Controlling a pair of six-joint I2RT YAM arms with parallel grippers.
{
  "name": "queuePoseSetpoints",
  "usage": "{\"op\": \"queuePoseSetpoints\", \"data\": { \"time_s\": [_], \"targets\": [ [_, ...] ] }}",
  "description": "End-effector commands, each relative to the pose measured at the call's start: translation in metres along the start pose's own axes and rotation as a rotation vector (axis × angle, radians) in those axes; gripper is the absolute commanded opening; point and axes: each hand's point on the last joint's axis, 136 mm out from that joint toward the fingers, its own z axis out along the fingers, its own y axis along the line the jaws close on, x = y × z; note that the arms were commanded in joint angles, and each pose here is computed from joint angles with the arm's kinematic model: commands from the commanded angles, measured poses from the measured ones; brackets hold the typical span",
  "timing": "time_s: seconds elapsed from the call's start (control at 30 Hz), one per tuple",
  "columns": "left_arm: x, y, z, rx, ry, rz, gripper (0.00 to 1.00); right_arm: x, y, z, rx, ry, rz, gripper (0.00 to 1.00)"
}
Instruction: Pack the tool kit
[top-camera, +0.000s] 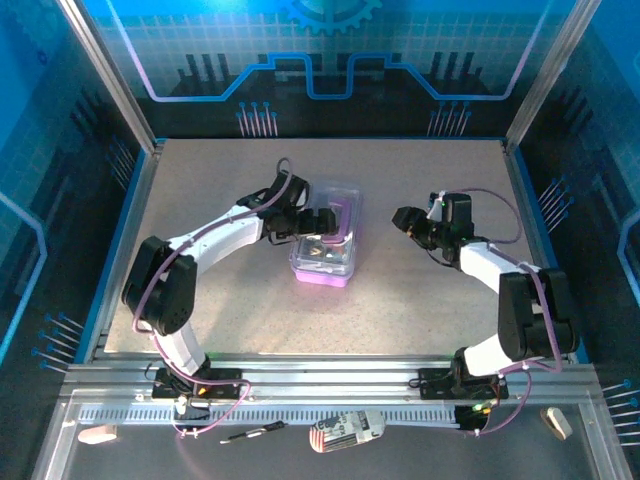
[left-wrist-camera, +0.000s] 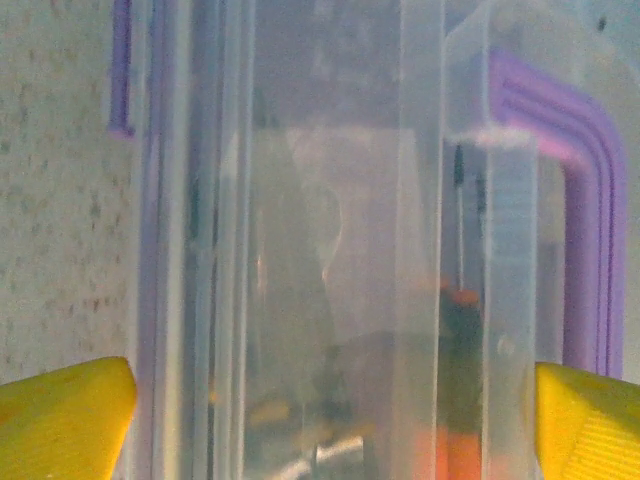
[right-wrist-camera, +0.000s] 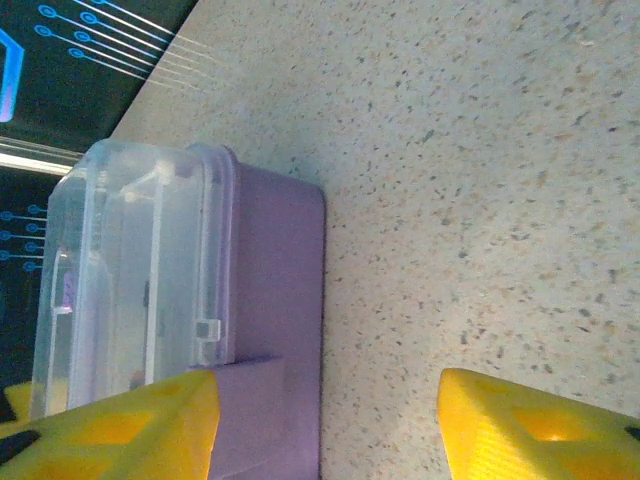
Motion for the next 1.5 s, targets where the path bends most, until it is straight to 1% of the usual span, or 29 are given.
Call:
{"op": "queuePoseSetpoints", "data": {
  "time_s": [0.0, 0.13, 0.17, 0.27, 0.33, 0.47, 0.57, 0.63, 0.67, 0.7, 0.77, 0.8, 0.9, 0.93, 1.0, 1.03, 1.07, 1.13, 1.17, 1.2, 1.27, 1.37, 1.47],
  "targets": [
    [0.025, -0.012, -0.022, 0.042, 0.116, -0.023, 0.99, 0.006, -0.009, -0.01, 0.043, 0.003, -0.025, 0.62],
    [0.021, -0.036, -0.036, 0.159, 0.103, -0.015, 0.99, 0.006, -0.007, -0.018, 0.04, -0.012, -0.043, 0.64],
    [0.019, -0.035, -0.04, 0.153, 0.098, 0.005, 0.99, 0.006, -0.007, -0.02, 0.042, -0.012, -0.046, 0.64],
    [0.01, -0.02, -0.055, 0.037, 0.054, 0.052, 0.99, 0.004, -0.01, -0.03, 0.059, -0.025, -0.052, 0.66],
    [0.004, -0.015, -0.068, 0.003, 0.018, 0.078, 0.99, 0.0, -0.011, -0.039, 0.063, -0.05, -0.055, 0.68],
    [-0.009, -0.013, -0.101, -0.029, -0.097, 0.116, 0.99, -0.009, -0.004, -0.058, 0.065, -0.112, -0.092, 0.73],
    [-0.017, -0.014, -0.125, -0.023, -0.2, 0.144, 0.99, -0.016, 0.014, -0.074, 0.035, -0.157, -0.149, 0.8],
    [-0.021, -0.014, -0.141, -0.018, -0.278, 0.165, 0.99, -0.022, 0.026, -0.086, 0.029, -0.209, -0.192, 0.84],
    [-0.023, -0.015, -0.151, -0.007, -0.324, 0.181, 0.99, -0.026, 0.031, -0.093, 0.034, -0.246, -0.219, 0.95],
    [-0.023, -0.016, -0.158, 0.008, -0.355, 0.199, 0.99, -0.03, 0.032, -0.1, 0.048, -0.282, -0.238, 1.0],
    [-0.022, -0.018, -0.174, 0.039, -0.431, 0.235, 0.99, -0.041, 0.031, -0.116, 0.098, -0.378, -0.254, 1.0],
    [-0.022, -0.015, -0.178, 0.039, -0.47, 0.218, 0.99, -0.045, 0.029, -0.122, 0.113, -0.417, -0.25, 1.0],
    [-0.025, 0.008, -0.181, -0.013, -0.605, 0.148, 0.99, -0.058, 0.019, -0.137, 0.158, -0.588, -0.243, 1.0],
    [-0.027, 0.023, -0.18, -0.077, -0.647, 0.132, 0.99, -0.061, 0.019, -0.139, 0.157, -0.633, -0.282, 1.0],
    [-0.028, 0.052, -0.178, -0.216, -0.696, 0.099, 0.99, -0.063, 0.014, -0.142, 0.164, -0.703, -0.347, 1.0],
    [-0.027, 0.063, -0.178, -0.273, -0.703, 0.108, 0.99, -0.062, 0.012, -0.143, 0.162, -0.729, -0.383, 1.0],
    [-0.027, 0.067, -0.177, -0.303, -0.7, 0.143, 0.99, -0.06, 0.011, -0.143, 0.15, -0.755, -0.425, 1.0],
    [-0.026, 0.069, -0.173, -0.331, -0.687, 0.247, 0.99, -0.054, 0.016, -0.141, 0.112, -0.785, -0.536, 1.0],
    [-0.027, 0.068, -0.172, -0.337, -0.693, 0.298, 0.99, -0.051, 0.019, -0.139, 0.092, -0.796, -0.592, 1.0],
    [-0.027, 0.072, -0.171, -0.354, -0.705, 0.308, 0.99, -0.048, 0.021, -0.138, 0.079, -0.8, -0.631, 1.0],
    [-0.032, 0.083, -0.169, -0.365, -0.753, 0.289, 0.99, -0.046, 0.022, -0.131, 0.067, -0.787, -0.674, 1.0],
    [-0.038, 0.105, -0.169, -0.371, -0.828, 0.228, 0.99, -0.043, 0.021, -0.118, 0.057, -0.717, -0.685, 1.0],
    [-0.039, 0.132, -0.169, -0.455, -0.91, 0.206, 0.99, -0.037, 0.016, -0.112, 0.074, -0.668, -0.724, 1.0]
  ]
}}
